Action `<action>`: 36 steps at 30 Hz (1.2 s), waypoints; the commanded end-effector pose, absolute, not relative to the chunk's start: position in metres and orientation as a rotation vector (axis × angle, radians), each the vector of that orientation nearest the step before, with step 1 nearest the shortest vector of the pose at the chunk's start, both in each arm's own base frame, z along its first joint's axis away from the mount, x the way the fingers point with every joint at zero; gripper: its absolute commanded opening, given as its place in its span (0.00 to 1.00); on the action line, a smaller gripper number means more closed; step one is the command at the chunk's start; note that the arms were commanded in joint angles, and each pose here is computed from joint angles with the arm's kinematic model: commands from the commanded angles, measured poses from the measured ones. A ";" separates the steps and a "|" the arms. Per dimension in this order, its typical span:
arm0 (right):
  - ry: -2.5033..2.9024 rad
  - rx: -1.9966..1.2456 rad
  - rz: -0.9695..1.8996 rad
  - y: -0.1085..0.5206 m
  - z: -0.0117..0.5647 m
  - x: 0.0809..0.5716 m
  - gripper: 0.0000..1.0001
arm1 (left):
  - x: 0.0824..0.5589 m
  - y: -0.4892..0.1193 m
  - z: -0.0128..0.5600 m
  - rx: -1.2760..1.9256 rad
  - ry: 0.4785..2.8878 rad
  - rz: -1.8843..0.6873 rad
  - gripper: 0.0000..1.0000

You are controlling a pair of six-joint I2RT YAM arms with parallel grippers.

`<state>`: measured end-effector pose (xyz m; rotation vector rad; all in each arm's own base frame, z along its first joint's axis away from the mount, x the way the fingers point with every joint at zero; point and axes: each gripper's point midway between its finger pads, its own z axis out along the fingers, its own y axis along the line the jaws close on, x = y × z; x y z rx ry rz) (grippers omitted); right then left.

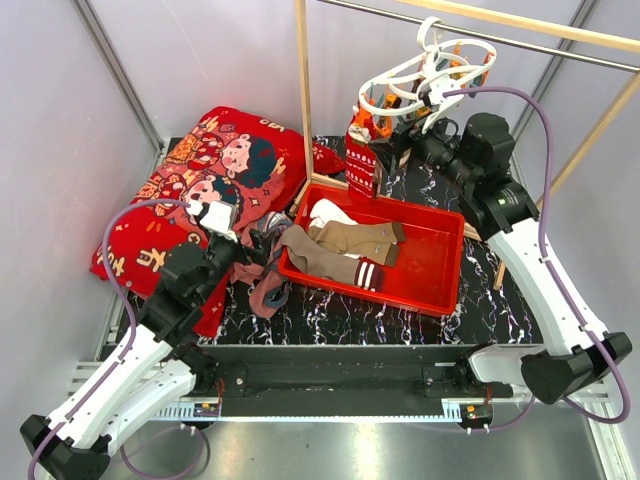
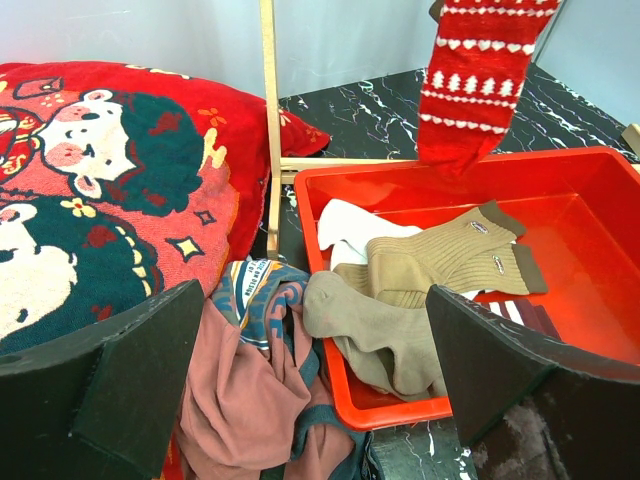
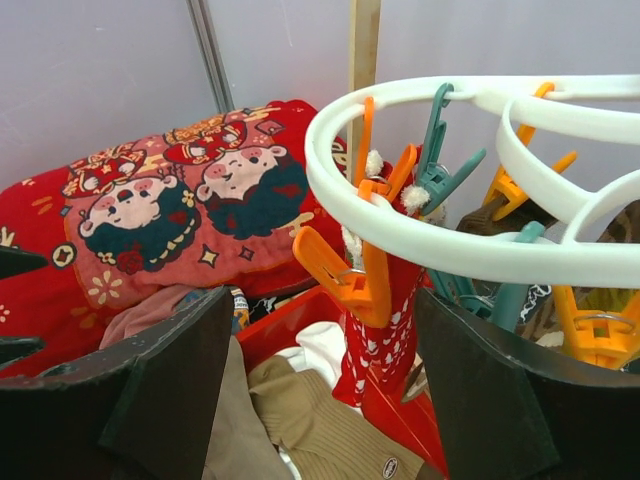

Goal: Clip the socks to the hanger
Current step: Open the clamp at the hanger.

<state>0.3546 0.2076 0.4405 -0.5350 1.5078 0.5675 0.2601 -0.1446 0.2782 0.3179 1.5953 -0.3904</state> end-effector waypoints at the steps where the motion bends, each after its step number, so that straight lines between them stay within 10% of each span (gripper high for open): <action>1: 1.424 -0.550 0.542 0.209 0.465 0.359 0.80 | 0.261 -0.145 0.304 0.290 1.520 -0.412 0.99; 36: 1.411 -0.358 0.589 0.203 0.465 0.373 0.31 | 0.261 -0.151 0.297 0.324 1.549 -0.425 0.99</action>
